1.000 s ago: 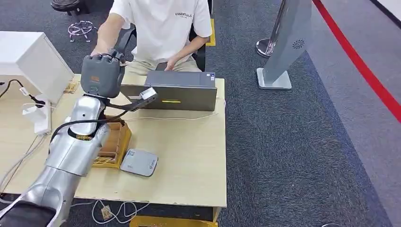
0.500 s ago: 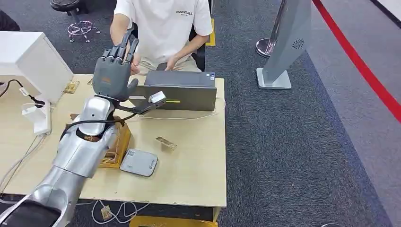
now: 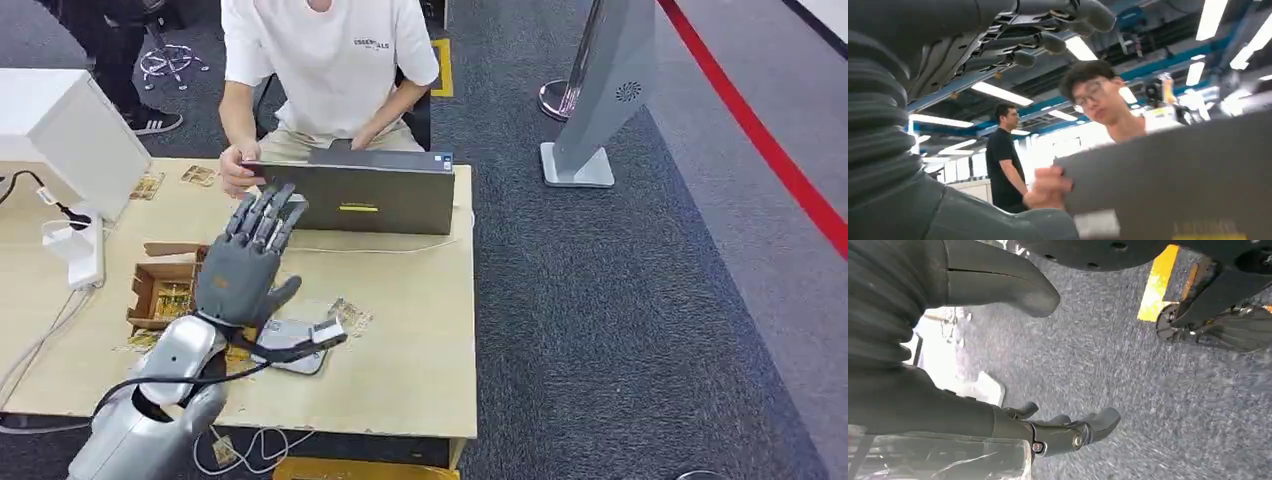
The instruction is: Pass the card to the sensor for recognition and then transmit it.
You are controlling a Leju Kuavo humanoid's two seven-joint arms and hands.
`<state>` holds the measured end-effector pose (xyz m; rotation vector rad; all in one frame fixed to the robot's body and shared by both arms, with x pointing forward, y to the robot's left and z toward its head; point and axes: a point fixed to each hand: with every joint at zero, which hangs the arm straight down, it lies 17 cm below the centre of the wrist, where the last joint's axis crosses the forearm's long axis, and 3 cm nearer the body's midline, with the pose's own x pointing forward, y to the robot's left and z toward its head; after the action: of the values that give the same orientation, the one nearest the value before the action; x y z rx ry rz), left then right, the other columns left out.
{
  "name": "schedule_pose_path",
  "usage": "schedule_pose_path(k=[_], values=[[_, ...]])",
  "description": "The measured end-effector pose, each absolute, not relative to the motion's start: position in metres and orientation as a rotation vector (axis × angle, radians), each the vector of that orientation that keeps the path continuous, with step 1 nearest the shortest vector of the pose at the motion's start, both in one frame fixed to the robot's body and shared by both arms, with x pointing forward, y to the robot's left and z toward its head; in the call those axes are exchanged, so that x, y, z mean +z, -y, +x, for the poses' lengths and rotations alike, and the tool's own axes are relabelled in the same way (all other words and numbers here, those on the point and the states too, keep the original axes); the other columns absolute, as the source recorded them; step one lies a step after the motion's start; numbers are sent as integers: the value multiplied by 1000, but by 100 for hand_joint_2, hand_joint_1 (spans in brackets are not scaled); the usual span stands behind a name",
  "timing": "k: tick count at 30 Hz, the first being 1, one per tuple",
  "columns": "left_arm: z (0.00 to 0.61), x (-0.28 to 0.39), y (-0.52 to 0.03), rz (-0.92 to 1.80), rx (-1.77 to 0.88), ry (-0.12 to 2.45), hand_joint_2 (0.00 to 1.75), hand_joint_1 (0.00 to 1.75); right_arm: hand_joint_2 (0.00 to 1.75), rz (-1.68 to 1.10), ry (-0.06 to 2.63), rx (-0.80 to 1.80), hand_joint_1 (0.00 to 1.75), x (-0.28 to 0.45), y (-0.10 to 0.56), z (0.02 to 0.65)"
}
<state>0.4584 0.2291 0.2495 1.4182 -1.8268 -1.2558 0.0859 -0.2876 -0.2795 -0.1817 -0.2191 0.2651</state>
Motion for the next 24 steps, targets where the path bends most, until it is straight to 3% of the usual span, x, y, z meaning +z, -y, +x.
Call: schedule_pose_path(k=[5, 11, 24], values=[[401, 184, -262, 1337, -1469, 1687, 175, 0, 175, -189, 208, 230, 0, -280, 291, 80], [368, 150, -310, 1369, -1546, 1521, 175, 0, 175, -192, 203, 225, 0, -281, 292, 77], [354, 154, -342, 1642, -1182, 1590, 175, 0, 175, -198, 210, 262, 0, -281, 298, 78]])
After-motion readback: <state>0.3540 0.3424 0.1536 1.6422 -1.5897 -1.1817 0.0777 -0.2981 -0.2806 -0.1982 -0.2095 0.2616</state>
